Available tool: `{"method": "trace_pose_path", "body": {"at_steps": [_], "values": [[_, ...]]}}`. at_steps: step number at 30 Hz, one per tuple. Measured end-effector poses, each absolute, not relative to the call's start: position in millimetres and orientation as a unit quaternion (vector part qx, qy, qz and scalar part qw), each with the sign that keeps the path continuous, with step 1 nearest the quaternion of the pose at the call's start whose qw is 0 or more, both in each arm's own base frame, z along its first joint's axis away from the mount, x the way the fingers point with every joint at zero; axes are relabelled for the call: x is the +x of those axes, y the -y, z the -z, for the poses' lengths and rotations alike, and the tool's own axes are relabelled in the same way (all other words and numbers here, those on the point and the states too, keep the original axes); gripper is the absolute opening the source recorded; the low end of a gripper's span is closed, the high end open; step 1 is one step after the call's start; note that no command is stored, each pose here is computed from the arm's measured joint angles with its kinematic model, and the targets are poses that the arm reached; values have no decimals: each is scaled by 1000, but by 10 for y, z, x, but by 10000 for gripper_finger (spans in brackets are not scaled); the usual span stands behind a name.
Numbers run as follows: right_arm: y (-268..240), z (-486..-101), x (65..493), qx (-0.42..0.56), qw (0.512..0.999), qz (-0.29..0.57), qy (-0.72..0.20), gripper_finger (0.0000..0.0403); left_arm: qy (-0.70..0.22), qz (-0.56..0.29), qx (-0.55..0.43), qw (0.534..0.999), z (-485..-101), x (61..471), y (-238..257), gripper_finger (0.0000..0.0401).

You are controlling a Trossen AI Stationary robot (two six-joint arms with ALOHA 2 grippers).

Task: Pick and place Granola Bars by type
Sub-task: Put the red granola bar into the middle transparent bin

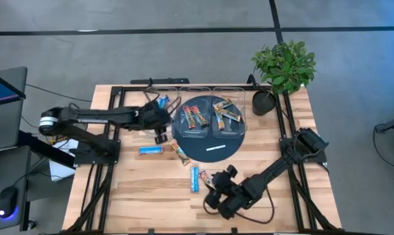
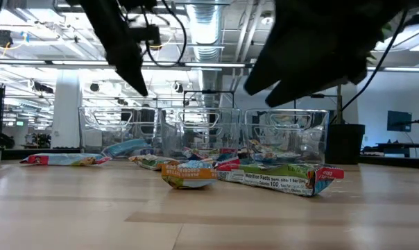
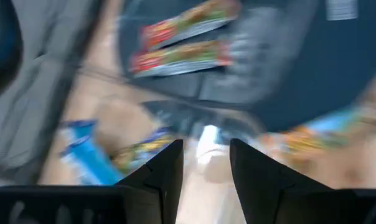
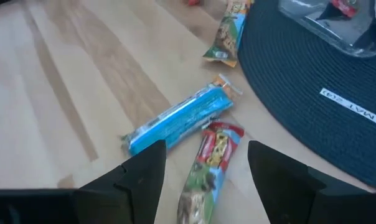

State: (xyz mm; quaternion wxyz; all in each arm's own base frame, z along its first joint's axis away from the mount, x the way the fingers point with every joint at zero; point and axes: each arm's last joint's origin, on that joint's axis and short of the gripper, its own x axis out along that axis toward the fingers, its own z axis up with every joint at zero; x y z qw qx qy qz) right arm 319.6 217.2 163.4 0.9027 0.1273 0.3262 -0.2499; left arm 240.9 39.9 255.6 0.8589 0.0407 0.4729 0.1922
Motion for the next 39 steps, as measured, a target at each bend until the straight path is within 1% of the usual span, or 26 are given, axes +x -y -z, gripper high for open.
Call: {"method": "trace_pose_path", "body": {"at_steps": [2, 5, 9, 15, 25, 29, 33, 39], "values": [[-2147, -1560, 3253, 130, 900, 253, -330, 221, -468, -147, 38, 871, -2625, 2346, -258, 126], [-2131, -1394, 3293, 109, 893, 240, -365, 221, -466, -86, 34, 880, -2700, 2242, -49, 127], [-2061, -1190, 3359, 100, 876, 234, -409, 221, -455, -50, 44, 888, -2774, 2135, 189, 128], [-1943, -1201, 3433, 111, 872, 250, -406, 221, -423, -43, 68, 902, -2847, 2053, 450, 128], [-1914, -1134, 3451, 124, 860, 237, -435, 221, -400, -40, 81, 912, -2849, 1979, 748, 128], [-1927, -1158, 3456, 115, 862, 237, -433, 221, -393, -32, 89, 915, -2853, 1936, 849, 128], [-1969, -1261, 3482, 105, 866, 237, -428, 221, -383, -31, 96, 918, -2859, 1906, 919, 128], [-1940, -1239, 3495, 120, 858, 235, -441, 221, -375, -35, 95, 922, -2863, 1869, 986, 128]]}}
